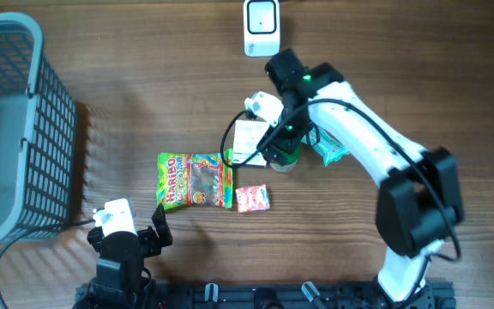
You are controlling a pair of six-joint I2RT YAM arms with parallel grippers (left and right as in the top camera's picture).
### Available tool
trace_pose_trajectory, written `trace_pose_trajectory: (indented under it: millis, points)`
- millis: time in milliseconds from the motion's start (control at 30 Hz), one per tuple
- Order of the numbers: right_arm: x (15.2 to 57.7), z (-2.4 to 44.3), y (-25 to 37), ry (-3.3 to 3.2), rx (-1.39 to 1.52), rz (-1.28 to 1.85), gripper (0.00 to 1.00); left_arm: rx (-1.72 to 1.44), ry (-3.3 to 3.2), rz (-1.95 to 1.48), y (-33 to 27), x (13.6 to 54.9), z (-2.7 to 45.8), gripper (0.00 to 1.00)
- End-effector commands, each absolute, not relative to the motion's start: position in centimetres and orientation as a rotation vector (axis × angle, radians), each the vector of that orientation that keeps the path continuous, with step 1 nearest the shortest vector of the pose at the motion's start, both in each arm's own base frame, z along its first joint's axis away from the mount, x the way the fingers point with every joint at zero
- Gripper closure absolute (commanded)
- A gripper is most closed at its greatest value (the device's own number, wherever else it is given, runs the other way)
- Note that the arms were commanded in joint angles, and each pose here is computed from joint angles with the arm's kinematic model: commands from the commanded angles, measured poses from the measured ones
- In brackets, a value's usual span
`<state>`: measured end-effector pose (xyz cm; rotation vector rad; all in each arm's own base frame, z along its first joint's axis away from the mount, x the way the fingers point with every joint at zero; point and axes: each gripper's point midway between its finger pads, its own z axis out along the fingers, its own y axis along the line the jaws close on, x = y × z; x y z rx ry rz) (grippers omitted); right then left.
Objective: Scan the item barcode
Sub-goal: 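Lower the right gripper and grasp the green-capped bottle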
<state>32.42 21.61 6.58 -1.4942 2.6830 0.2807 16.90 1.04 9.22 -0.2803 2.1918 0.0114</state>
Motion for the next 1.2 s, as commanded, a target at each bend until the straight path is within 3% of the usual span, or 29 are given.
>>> trace_pose_trajectory:
  millis: [0, 200, 367, 467, 833, 1167]
  points:
    - [31.3, 2.8, 21.1, 2.785, -1.548, 0.299, 0.0, -0.278, 2.184, 0.0, 0.9, 16.9, 9.4, 0.0]
    - [30.7, 0.8, 20.3, 2.919, -1.463, 0.266, 0.02, -0.278, 2.184, 0.0, 0.9, 16.9, 9.4, 0.0]
    - [31.0, 0.7, 20.2, 2.985, -1.325, 0.225, 0.4, -0.278, 2.184, 0.0, 0.9, 16.9, 9.4, 0.0]
    - [31.1, 0.9, 20.2, 3.037, -1.211, 0.218, 0.46, -0.278, 2.184, 0.0, 0.9, 16.9, 9.4, 0.0]
    - [33.4, 4.3, 21.5, 3.21, -0.43, 0.195, 0.47, -0.278, 2.184, 0.0, 0.9, 16.9, 9.4, 0.0]
    - [31.9, 5.0, 24.0, 3.282, -0.281, 0.454, 0.46, -0.278, 2.184, 0.0, 0.9, 16.9, 9.4, 0.0]
